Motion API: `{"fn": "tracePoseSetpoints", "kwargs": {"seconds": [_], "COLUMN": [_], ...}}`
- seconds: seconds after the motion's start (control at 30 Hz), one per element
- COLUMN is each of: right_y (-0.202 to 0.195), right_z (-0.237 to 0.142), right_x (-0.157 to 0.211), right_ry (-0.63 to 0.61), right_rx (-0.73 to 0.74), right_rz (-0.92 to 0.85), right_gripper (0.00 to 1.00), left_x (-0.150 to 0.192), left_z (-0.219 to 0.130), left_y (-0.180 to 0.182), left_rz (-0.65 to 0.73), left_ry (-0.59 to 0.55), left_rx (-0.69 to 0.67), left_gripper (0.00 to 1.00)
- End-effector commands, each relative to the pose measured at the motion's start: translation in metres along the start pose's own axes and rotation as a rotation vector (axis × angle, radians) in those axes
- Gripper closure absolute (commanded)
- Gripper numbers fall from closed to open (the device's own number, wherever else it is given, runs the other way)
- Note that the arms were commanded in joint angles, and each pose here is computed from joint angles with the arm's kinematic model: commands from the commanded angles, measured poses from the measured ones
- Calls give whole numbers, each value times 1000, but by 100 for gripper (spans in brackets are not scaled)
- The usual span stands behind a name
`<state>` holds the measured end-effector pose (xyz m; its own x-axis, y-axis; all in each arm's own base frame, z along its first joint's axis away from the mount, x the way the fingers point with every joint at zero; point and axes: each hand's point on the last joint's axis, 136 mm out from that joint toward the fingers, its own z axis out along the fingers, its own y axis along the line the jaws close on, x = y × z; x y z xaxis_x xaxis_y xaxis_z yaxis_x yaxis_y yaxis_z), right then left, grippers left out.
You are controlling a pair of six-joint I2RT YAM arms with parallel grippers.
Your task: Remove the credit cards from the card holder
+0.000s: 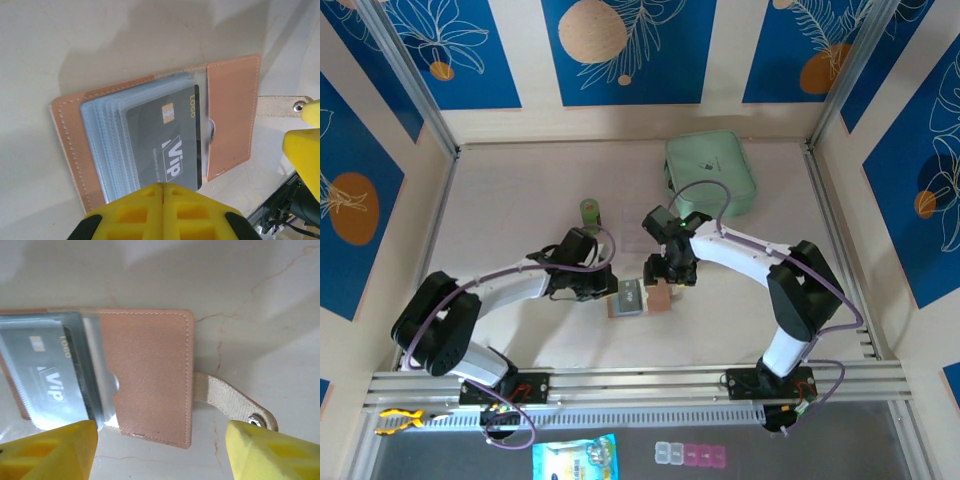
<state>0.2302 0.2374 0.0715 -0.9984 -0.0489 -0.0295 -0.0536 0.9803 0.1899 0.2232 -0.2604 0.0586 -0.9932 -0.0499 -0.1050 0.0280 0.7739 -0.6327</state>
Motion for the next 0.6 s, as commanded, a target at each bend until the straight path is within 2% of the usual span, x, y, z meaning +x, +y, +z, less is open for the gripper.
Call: {"fn": "tracePoseSetpoints", "kwargs": {"seconds": [0.0, 0.13, 0.3, 0.57], "right_y": [20, 39, 56, 63], "right_z": [-15, -14, -4, 13], "right_x": [1, 1, 0, 1], "right_ry": [-5, 1, 24, 37], "right_rx": [-102, -208, -297, -327], "right_rz": [-3, -20, -35, -56], "right_gripper": [33, 36, 46, 59], "left_x": [1, 6, 10, 13], "left_z": [5, 11, 19, 23], "left_y": [-15, -15, -10, -1], "left_rz": [20, 23, 18, 18], "left_ry": [18, 33, 58, 60], "left_rx": [28, 17, 8, -22], "left_gripper": [96, 97, 98, 98]}}
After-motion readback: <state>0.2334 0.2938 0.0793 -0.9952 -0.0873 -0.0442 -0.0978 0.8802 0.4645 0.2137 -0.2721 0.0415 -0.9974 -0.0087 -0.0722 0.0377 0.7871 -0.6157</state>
